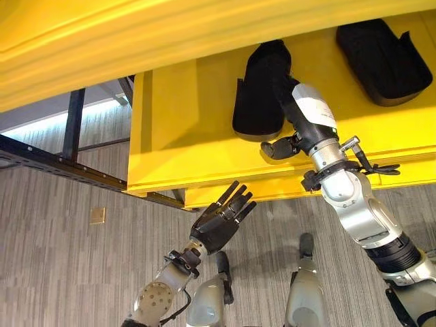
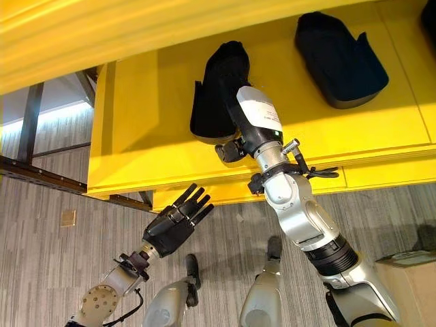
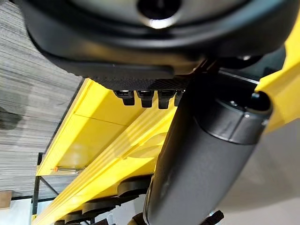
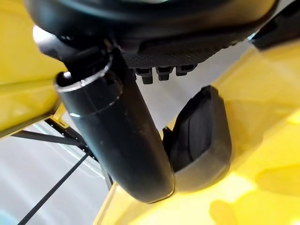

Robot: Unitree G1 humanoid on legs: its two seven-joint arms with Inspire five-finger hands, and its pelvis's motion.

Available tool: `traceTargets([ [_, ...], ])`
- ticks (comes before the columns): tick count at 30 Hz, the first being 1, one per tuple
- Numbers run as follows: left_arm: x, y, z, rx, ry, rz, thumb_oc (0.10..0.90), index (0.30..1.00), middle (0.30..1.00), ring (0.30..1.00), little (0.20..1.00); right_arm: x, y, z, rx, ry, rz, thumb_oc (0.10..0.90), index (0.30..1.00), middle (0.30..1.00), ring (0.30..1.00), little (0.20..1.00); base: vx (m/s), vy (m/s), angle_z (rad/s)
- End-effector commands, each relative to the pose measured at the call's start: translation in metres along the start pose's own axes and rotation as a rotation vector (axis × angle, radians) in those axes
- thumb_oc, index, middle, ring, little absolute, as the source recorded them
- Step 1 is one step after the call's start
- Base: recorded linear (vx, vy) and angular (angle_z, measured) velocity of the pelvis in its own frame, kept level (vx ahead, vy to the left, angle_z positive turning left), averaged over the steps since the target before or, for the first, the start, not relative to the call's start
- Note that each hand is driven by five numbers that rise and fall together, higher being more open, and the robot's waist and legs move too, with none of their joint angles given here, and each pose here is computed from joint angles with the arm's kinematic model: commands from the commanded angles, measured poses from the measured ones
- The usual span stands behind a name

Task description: Move parts from the plastic box to the shelf.

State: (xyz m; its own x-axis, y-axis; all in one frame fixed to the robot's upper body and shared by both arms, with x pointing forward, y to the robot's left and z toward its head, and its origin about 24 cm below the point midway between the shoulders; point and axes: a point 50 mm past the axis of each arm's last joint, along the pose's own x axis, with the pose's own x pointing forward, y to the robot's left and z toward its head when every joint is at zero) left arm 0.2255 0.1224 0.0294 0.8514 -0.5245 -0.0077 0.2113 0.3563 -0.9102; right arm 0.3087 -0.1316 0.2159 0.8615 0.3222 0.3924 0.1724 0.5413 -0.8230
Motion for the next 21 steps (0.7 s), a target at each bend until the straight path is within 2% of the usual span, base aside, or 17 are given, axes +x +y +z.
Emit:
traceTargets([
  [1,0.002,-0.036,0.004,-0.009,-0.046,-0.207,0.9,1.0,1.0,1.0,1.0,0.022,-0.04,0.064,0.022,-0.299,-0.192,0.9,1.0,1.0,1.0,1.0,0.01,0.01,0.08],
  [14,0.006,-0.04,-0.001,-0.08,-0.05,-0.218,0.9,1.0,1.0,1.0,1.0,0.03,-0.041,0.072,0.015,-0.326,-0.362,0.9,1.0,1.0,1.0,1.0,0.01,0.008,0.01],
  [21,0.005,-0.043,0.0,-0.08,-0.06,-0.243,0.9,1.0,1.0,1.0,1.0,0.032,-0.051,0.08,-0.068,-0.358,-0.42,0.9,1.0,1.0,1.0,1.0,-0.01,0.028,0.04],
])
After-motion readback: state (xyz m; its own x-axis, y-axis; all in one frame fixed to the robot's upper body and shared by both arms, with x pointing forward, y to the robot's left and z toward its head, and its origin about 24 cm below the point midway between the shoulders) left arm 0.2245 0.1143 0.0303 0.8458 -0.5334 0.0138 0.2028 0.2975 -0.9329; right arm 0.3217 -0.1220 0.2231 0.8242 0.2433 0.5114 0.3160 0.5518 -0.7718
